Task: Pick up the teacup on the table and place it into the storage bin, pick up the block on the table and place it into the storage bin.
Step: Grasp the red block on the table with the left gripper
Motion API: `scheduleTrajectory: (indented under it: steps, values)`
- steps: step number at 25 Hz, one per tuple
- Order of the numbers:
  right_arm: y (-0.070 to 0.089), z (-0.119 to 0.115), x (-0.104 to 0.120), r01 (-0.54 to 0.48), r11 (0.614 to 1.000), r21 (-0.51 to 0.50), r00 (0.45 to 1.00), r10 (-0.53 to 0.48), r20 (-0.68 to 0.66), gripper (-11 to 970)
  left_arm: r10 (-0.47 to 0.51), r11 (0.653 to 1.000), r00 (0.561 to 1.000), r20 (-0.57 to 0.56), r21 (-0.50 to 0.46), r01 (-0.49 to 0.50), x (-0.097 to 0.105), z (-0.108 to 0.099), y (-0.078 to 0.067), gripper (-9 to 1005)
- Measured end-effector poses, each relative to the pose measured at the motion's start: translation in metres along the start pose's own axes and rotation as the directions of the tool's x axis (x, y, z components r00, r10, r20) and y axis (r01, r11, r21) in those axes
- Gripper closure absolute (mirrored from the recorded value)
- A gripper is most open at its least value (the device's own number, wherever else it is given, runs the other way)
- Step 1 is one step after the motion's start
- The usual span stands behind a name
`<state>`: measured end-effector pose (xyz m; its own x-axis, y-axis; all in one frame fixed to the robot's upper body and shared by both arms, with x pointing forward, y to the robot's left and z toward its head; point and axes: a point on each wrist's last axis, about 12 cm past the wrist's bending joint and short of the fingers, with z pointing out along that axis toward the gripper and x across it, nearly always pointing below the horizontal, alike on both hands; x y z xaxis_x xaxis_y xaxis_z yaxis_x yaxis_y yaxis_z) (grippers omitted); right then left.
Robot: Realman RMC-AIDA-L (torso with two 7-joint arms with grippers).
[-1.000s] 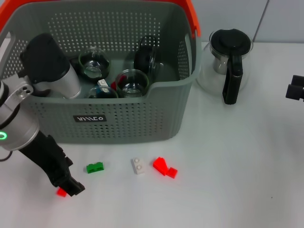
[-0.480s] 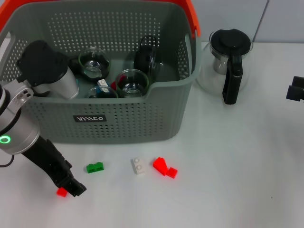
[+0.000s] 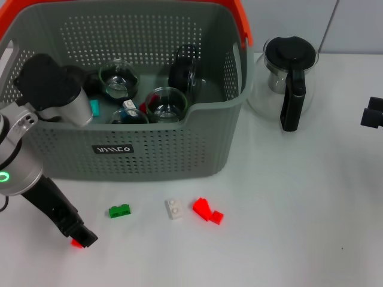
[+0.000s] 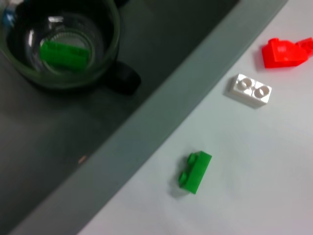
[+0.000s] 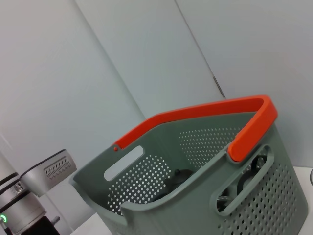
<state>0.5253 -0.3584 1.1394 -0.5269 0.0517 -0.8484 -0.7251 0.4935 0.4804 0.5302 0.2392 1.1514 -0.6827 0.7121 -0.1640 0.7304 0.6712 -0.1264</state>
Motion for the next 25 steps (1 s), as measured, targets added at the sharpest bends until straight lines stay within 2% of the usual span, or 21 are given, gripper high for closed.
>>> scheduleTrajectory:
  steps: [6,14,25]
  values:
    - [0.000,-0.001,0.001,-0.001,1.000,0.001,1.000,0.001,0.000,138,-0.007,1.000,1.000,-0.016,0.017,0.007,0.002,0.009,0.002,274]
    - [0.000,0.000,0.001,0.000,1.000,0.004,1.000,0.000,0.001,138,0.071,0.997,0.997,0.010,0.009,-0.072,0.003,0.016,0.005,275]
    - [-0.001,-0.002,0.004,-0.014,1.000,0.010,1.000,0.014,0.003,138,0.045,0.999,0.998,0.038,-0.011,-0.045,0.011,0.025,0.012,290]
